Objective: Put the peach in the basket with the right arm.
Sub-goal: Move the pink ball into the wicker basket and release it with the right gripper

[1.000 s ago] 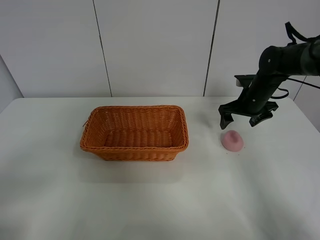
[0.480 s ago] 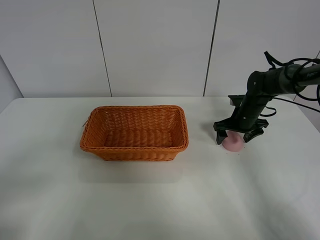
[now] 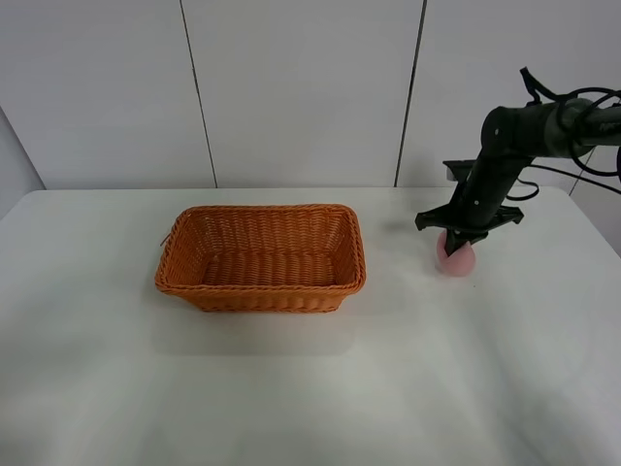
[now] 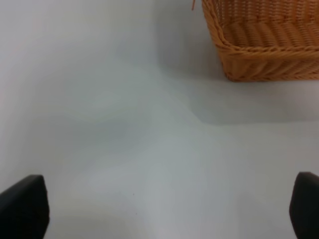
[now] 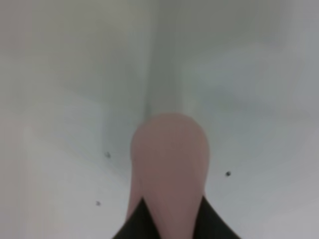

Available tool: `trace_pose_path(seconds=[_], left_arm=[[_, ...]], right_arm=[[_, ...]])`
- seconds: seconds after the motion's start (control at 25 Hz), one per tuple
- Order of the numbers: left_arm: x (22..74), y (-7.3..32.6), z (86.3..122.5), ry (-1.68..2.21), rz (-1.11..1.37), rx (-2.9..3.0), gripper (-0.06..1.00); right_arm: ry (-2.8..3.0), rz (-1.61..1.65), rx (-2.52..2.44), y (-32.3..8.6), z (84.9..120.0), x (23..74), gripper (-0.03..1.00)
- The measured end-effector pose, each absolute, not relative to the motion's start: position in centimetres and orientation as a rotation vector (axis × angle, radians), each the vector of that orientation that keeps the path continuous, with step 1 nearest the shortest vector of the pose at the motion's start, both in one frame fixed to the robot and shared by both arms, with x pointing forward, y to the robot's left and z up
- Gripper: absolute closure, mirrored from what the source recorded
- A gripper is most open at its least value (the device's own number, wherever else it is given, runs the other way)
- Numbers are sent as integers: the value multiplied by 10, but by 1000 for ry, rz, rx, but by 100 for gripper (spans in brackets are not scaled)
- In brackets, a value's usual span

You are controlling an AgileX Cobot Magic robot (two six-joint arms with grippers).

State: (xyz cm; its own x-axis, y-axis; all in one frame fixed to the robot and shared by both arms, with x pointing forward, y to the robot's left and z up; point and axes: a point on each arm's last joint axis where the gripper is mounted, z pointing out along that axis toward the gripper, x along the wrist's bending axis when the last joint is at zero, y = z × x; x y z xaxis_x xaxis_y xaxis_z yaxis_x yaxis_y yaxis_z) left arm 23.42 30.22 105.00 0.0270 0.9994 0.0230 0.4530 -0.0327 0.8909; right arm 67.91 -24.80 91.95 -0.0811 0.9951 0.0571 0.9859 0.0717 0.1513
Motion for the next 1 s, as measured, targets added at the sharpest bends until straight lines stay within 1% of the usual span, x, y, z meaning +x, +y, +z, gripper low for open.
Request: trace_pose_path(seconds=[0.08, 0.32, 0.44, 0.6, 0.72, 0.8, 1.0], left_arm=[[234, 302, 1050, 1516, 954, 1580, -5], [234, 302, 1050, 1516, 954, 1580, -5], [234, 302, 1050, 1516, 954, 1580, -5], [234, 302, 1050, 1516, 954, 1580, -5], [234, 302, 1050, 1516, 954, 1580, -5], [234, 302, 1050, 1516, 954, 1580, -5], [234, 302, 1050, 1516, 954, 1580, -5]], right_arm=[[2248, 256, 2073, -247, 939, 687, 97], [2195, 388, 1996, -245, 1018, 705, 97], [2148, 462, 1961, -244, 1045, 710, 97], [2120, 493, 1970, -242, 1055, 711, 97], [2142, 498, 1950, -229, 1057, 709, 97], [2184, 499, 1906, -211, 1057, 706, 97], [2337, 521, 1753, -143, 1057, 687, 97]])
